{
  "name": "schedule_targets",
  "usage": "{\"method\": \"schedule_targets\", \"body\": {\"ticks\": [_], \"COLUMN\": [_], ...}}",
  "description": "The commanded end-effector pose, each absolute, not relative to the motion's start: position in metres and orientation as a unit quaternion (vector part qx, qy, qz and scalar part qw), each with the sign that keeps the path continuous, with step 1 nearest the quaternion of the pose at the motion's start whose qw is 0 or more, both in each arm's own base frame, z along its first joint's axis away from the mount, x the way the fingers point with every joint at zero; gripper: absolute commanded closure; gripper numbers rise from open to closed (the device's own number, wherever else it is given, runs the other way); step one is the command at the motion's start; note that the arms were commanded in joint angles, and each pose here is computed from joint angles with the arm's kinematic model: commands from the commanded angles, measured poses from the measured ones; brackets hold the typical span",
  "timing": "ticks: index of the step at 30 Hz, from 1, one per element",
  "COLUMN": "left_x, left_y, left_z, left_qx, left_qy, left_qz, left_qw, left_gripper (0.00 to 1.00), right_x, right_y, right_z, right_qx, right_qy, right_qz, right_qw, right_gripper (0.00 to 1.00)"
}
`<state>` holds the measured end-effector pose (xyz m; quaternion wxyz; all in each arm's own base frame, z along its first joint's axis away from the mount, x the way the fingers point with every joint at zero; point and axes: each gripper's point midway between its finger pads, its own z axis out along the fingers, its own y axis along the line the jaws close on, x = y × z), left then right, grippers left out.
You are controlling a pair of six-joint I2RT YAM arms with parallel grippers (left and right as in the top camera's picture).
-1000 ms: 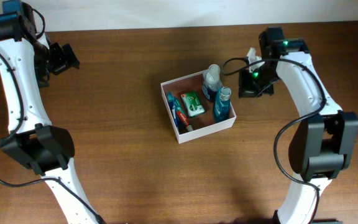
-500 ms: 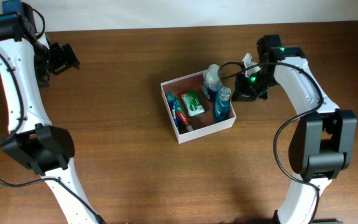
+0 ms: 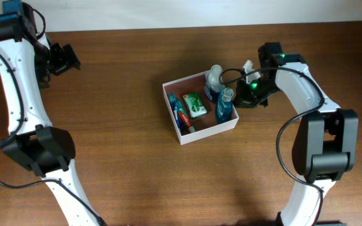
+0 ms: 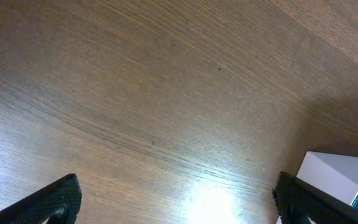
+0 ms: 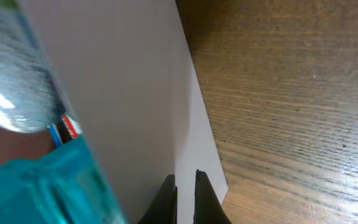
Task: Pack container
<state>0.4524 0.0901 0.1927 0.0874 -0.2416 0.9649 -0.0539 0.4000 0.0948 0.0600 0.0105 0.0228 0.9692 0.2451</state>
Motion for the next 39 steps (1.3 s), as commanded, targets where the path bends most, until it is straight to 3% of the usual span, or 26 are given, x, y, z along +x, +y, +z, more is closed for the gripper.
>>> {"method": "schedule_targets", "body": {"ticks": [1,20,39], "left_x": [0.449,0.449,0.449], "left_y": [0.089,0.089,0.089], "left_z": [0.205,0.205,0.205], "left_qx": [-0.234,-0.234,-0.234], "left_qy": [0.965,0.965,0.965], "left_qz": [-0.058,-0.058,-0.058], "left_qw": [0.100,0.100,0.100], "left_gripper": [0.01,0.01,0.01], "right_x": [0.392,0.399,0.415], "right_y": [0.106,0.141,0.125], "right_z": [0.059,0.088,0.111], "right_qx": [0.018,0.006,0.020], "right_qy": [0.961,0.916,0.909], "right_qz": [0.275,0.400,0.415], "right_qw": [-0.002,0.010,0.039], "right_gripper": [0.96,0.96,0.92]}}
